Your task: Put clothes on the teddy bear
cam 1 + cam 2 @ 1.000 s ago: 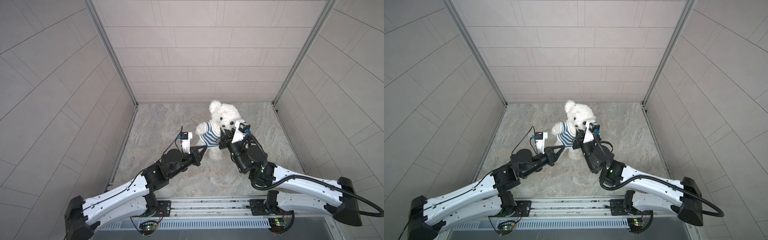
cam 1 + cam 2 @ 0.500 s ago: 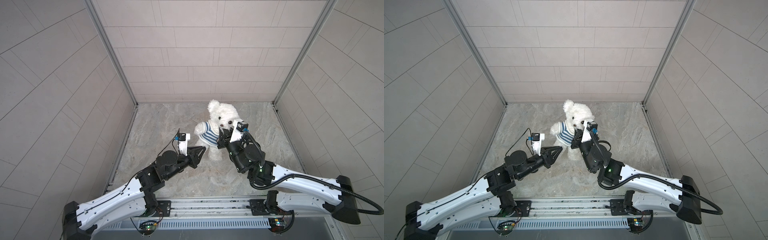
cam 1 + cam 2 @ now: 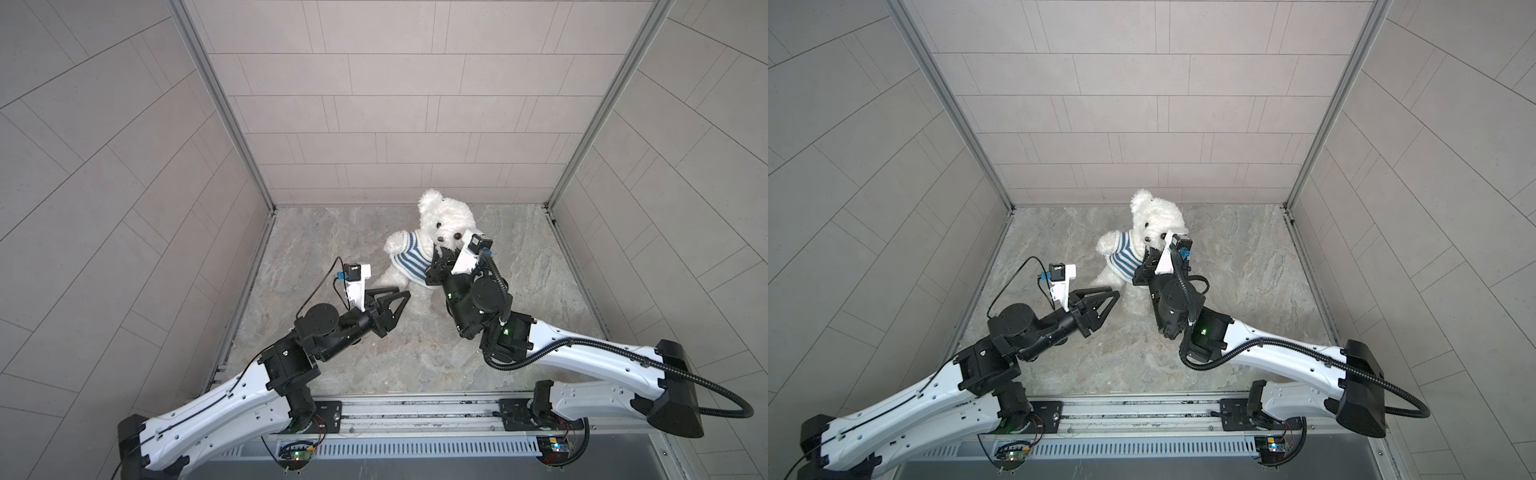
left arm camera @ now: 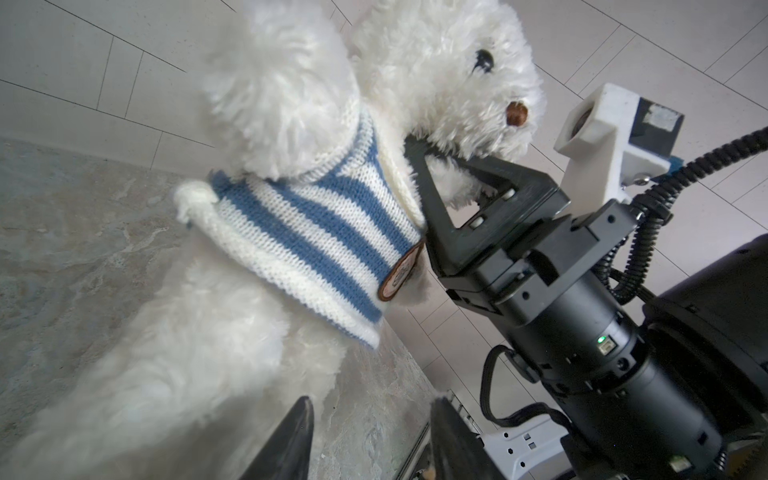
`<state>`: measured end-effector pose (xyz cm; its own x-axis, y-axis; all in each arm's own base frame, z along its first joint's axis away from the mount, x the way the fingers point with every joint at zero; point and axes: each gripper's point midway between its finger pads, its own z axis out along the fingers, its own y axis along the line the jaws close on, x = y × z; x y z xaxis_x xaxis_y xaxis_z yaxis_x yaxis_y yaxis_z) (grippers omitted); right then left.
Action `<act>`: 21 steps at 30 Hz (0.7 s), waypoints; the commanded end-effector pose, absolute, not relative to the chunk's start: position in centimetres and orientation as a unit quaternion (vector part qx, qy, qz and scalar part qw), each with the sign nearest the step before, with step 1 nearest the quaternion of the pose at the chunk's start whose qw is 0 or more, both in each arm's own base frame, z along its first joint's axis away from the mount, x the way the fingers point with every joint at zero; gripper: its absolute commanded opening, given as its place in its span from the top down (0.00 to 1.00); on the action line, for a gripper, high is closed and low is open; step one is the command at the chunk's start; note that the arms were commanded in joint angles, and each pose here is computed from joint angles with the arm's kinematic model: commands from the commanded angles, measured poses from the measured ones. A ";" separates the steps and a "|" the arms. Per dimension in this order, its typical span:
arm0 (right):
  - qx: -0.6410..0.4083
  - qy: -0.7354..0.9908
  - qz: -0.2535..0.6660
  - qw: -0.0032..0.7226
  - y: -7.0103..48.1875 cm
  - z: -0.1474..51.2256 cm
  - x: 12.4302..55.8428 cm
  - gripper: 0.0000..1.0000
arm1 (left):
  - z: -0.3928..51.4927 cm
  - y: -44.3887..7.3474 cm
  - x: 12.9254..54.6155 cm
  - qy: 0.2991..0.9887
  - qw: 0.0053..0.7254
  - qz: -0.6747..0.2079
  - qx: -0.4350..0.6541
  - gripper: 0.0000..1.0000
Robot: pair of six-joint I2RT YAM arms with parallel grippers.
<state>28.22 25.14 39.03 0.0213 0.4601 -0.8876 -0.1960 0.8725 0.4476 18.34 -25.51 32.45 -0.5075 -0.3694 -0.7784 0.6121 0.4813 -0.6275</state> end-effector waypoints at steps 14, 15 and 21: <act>0.182 0.615 0.300 0.706 24.3 40.1 28.1 1.00 | 33.5 -28.3 22.3 0.703 0.493 -0.512 0.015 0.55; 0.184 0.614 0.302 0.706 24.2 40.0 28.0 1.00 | 33.3 -28.4 22.5 0.705 0.493 -0.509 0.011 0.56; 0.187 0.616 0.302 0.703 23.9 39.7 27.9 1.00 | 32.4 -29.9 23.0 0.712 0.477 -0.516 0.012 0.67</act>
<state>28.54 25.06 37.77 0.0311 0.5711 -0.8203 -0.1784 0.8107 0.5576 22.60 -29.37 29.93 -0.5625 -0.4266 -0.7082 0.4881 0.5201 -0.7009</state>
